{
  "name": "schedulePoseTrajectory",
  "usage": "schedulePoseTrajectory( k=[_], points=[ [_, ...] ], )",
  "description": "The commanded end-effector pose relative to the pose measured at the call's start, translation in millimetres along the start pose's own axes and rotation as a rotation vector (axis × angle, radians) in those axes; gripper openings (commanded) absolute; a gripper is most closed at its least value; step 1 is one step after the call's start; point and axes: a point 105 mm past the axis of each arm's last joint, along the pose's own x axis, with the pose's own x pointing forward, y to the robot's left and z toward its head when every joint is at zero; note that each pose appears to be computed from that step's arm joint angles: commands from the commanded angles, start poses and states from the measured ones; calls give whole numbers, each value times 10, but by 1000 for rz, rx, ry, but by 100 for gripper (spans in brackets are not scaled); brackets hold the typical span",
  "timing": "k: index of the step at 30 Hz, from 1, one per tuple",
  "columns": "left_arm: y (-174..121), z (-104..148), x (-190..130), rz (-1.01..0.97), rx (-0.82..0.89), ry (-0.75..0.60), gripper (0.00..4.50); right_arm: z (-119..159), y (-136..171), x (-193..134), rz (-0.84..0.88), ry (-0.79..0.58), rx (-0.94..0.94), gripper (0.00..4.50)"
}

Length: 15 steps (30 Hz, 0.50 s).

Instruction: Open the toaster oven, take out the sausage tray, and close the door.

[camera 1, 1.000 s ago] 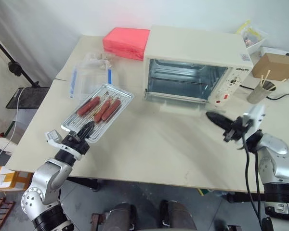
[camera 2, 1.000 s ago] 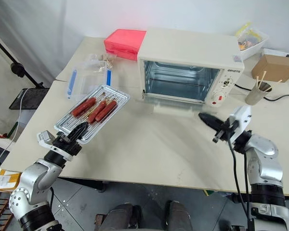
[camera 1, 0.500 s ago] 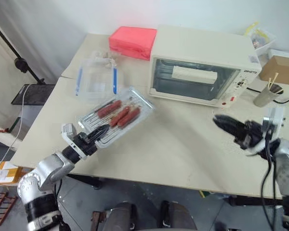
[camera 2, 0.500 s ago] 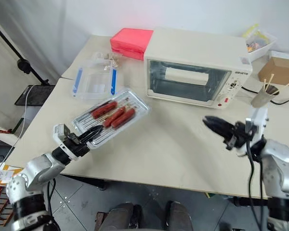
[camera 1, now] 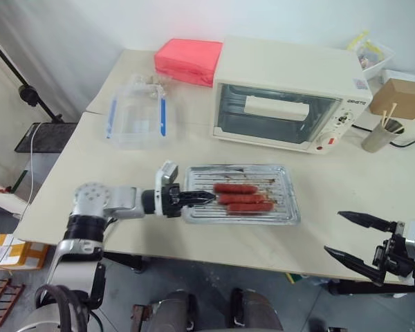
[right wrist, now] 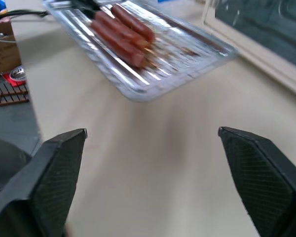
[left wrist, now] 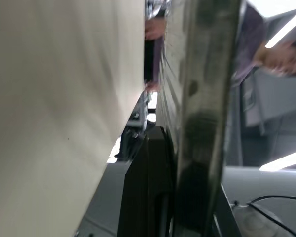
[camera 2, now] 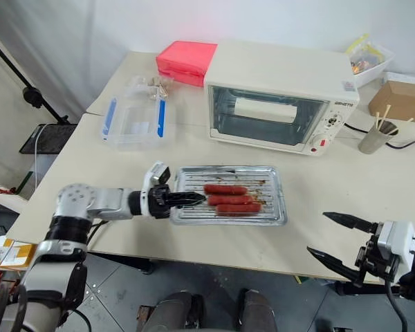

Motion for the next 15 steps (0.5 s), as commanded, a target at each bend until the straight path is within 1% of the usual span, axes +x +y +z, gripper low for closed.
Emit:
schedulePoseTrajectory(
  k=[1,4,9,15],
  points=[
    [101,54,123,12,31,36,0,75,62,-69,-30,-8,-3,448],
    [184,82,176,34,58,72,0,90,102,-124,-57,4,6,448],
    [267,97,237,71,33,116,0,118,127,-186,-87,17,16,448],
    [245,166,351,99,21,104,0,113,129,-186,-114,16,29,448]
  ],
)
